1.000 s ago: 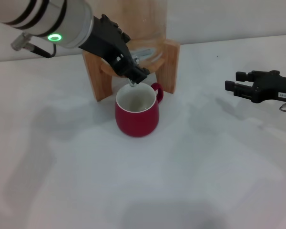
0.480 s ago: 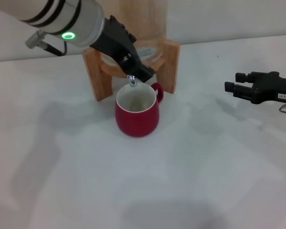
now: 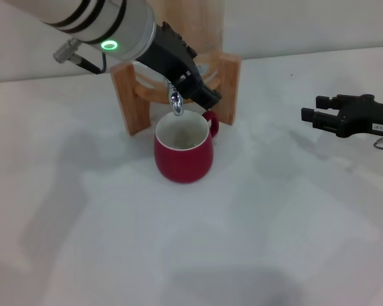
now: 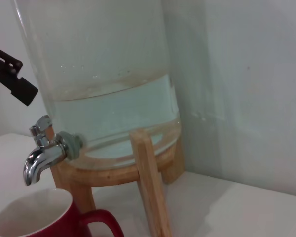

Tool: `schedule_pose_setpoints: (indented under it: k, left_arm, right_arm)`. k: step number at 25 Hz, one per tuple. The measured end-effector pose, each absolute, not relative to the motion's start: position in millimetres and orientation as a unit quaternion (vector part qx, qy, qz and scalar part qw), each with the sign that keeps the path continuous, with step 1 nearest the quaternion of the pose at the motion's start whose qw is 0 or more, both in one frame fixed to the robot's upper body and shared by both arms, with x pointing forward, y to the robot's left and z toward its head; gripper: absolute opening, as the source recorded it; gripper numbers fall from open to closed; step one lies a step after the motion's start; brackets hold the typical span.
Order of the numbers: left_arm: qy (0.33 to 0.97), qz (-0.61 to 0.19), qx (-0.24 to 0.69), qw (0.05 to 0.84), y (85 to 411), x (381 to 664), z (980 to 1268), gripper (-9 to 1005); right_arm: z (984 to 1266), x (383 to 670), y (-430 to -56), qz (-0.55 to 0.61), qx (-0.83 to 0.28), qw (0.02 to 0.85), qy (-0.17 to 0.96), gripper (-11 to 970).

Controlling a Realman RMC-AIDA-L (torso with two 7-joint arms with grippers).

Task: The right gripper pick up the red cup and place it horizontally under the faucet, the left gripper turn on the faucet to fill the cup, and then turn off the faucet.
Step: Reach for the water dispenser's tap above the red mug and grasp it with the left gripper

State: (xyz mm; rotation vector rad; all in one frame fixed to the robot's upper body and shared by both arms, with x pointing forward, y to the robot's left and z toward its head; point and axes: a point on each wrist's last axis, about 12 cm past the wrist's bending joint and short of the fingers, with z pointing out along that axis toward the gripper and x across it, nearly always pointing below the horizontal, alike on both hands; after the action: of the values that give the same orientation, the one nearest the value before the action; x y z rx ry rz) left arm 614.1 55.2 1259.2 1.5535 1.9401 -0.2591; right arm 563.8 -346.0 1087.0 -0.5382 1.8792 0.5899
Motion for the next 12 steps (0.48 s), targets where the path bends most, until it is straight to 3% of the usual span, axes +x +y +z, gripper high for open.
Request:
schedule_pose_setpoints:
  k: [12]
  left_arm:
    - [0.743,-0.098,0.583,0.313,54.4,619.3,1257.2,875]
  right_arm:
    - [1086.9,563.7,-346.2,0.247,-0.224,0.522,0.785,482]
